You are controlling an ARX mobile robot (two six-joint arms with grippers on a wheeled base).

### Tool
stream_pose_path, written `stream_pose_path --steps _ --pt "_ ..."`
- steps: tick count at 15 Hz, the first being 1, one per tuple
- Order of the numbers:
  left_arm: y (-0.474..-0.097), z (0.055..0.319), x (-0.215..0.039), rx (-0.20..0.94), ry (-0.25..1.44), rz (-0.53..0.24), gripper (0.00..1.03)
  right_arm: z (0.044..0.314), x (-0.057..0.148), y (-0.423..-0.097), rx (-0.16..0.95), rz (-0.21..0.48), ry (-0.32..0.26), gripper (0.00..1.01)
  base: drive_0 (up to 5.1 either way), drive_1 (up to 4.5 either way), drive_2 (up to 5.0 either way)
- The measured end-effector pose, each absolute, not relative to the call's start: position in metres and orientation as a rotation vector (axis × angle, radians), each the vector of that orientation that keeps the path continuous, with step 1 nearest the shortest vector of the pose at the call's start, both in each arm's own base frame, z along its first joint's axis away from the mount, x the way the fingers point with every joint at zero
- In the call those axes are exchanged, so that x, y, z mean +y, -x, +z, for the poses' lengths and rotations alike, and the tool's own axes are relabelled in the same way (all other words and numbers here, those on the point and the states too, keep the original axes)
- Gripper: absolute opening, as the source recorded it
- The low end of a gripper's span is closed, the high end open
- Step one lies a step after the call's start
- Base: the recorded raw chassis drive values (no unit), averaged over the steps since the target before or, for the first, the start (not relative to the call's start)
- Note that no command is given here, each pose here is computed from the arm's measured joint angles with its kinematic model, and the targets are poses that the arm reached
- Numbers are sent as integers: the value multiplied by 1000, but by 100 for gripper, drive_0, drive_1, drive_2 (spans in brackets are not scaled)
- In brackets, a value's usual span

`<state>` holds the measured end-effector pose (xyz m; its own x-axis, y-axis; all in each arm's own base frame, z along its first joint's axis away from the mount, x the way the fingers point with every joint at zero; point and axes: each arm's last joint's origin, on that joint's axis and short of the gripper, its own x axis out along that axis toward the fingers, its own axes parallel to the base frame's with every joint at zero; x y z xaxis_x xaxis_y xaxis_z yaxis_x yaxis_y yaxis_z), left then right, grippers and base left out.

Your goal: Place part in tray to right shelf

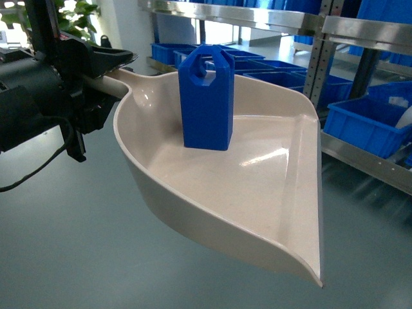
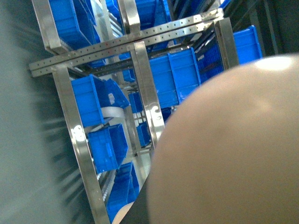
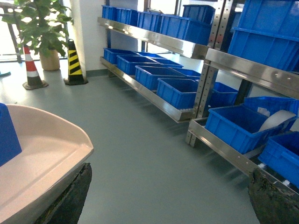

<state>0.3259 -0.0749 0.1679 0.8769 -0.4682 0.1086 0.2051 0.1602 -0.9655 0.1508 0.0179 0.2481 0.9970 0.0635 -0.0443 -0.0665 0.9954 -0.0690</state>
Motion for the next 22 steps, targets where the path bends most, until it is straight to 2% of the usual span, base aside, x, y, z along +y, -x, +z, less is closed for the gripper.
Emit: stream_pose_path --steps 22 --pt "-326 168 -74 235 1327 -487 13 248 18 -151 42 65 70 98 -164 -164 -164"
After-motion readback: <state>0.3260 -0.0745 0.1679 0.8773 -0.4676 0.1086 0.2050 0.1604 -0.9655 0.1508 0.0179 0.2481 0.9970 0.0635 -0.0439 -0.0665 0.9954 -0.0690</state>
